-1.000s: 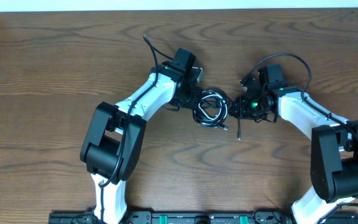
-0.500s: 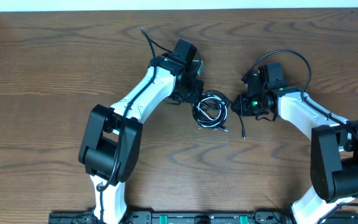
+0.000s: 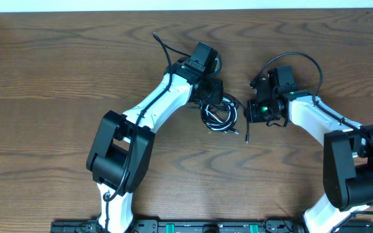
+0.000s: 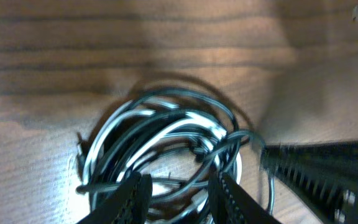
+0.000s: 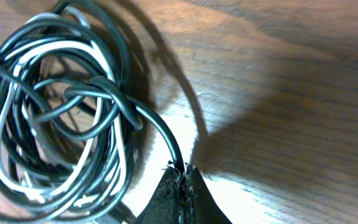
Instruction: Untangle cables
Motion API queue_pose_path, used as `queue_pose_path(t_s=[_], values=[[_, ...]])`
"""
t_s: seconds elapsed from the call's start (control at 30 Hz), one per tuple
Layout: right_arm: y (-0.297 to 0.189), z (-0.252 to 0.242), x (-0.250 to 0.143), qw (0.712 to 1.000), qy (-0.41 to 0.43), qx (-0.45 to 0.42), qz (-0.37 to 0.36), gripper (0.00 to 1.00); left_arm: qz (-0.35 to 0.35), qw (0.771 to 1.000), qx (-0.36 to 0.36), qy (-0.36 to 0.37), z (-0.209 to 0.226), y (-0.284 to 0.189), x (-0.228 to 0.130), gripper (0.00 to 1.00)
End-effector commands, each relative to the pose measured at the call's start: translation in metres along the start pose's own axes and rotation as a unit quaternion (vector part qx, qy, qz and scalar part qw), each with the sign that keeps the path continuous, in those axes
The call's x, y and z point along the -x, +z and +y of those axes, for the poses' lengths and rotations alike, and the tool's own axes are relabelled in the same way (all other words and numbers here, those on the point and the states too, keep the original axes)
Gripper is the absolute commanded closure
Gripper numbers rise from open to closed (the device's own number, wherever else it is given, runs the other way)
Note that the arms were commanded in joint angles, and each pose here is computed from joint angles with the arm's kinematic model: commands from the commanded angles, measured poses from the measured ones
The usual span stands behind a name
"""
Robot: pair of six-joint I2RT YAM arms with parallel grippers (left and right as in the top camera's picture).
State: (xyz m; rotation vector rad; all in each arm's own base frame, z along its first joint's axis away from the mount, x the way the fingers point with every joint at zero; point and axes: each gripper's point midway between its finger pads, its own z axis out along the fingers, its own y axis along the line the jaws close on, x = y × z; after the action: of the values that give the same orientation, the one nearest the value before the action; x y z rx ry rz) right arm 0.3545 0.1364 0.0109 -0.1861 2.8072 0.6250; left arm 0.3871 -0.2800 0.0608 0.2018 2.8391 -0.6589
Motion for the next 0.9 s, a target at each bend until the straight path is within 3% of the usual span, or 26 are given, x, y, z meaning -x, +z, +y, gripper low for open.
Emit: queue_pose_path(t_s=[0.0,0.17,0.33,0.4,0.5,0.63,0.87], values=[[0.000,0.018,0.000,0.999,-0.024,0.048,0.005,0.99,-0.030,0.998,0.030,-0.036,0.013,0.002,0.007,0.64],[-0.001,0.022,-0.001,0.997,-0.040,0.059,0.005,0.99,-0.056,0.996,0.056,-0.037,0.025,0.012,0.019,0.65],[-0.001,0.027,-0.002,0.995,-0.062,0.074,0.006,0.99,-0.030,0.996,0.068,-0.054,0.038,0.039,0.007,0.66],[-0.003,0.035,-0.003,0.992,-0.079,0.098,0.005,0.99,-0.015,0.996,0.068,-0.057,0.041,0.048,0.001,0.71],[-0.004,0.039,-0.002,0.989,-0.094,0.112,0.002,0.99,-0.006,0.996,0.072,-0.060,0.046,0.056,-0.004,0.71],[-0.004,0.040,-0.002,0.988,-0.108,0.112,0.001,0.99,-0.002,0.996,0.068,-0.060,0.045,0.057,-0.005,0.92],[-0.012,0.065,-0.005,0.970,-0.154,0.188,-0.008,0.99,0.046,0.999,0.007,-0.024,0.026,0.057,-0.022,0.93]])
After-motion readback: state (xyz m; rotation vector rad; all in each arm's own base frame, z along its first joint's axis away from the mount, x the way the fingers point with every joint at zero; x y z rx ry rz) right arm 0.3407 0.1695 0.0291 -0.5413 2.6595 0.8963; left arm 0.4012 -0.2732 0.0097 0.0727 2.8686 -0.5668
